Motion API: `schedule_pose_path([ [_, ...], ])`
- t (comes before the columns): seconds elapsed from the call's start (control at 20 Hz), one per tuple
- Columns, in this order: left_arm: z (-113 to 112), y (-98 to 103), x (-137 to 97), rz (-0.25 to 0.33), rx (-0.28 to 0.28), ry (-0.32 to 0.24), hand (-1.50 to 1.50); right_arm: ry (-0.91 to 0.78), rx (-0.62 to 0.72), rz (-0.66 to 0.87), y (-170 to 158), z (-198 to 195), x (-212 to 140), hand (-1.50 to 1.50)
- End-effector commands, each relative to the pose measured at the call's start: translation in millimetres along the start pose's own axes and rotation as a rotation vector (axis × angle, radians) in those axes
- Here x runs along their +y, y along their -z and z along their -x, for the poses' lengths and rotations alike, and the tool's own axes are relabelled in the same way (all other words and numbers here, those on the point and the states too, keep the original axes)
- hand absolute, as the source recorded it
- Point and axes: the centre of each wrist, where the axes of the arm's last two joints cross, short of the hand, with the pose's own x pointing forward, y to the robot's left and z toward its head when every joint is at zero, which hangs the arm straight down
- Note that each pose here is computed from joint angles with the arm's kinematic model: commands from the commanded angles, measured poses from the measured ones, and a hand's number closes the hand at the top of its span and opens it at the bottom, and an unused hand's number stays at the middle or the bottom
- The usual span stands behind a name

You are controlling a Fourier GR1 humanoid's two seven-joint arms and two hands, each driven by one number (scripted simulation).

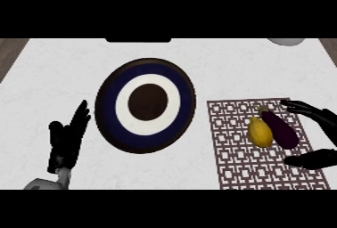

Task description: Pick the lemon from the placemat and place it in the plate

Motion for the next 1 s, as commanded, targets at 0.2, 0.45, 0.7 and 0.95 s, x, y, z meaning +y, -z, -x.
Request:
schedule_pose_path([
  [0.2,-1,6,-17,0.002,-0.001,0.008,0.00,-0.294,0.086,-0.221,26,-20,-41,-1.50],
  [0.45,-6,6,8,-0.018,0.005,0.001,0.00,-0.363,0.226,-0.416,44,-36,-42,-1.50],
  [0.7,-26,5,-2,0.003,-0.002,0.008,0.00,-0.361,0.273,-0.514,59,-23,-10,-1.50],
  [0.95,8,-1,-16,0.007,0.024,0.001,0.00,-0.369,0.310,-0.504,51,-31,-7,-1.50],
])
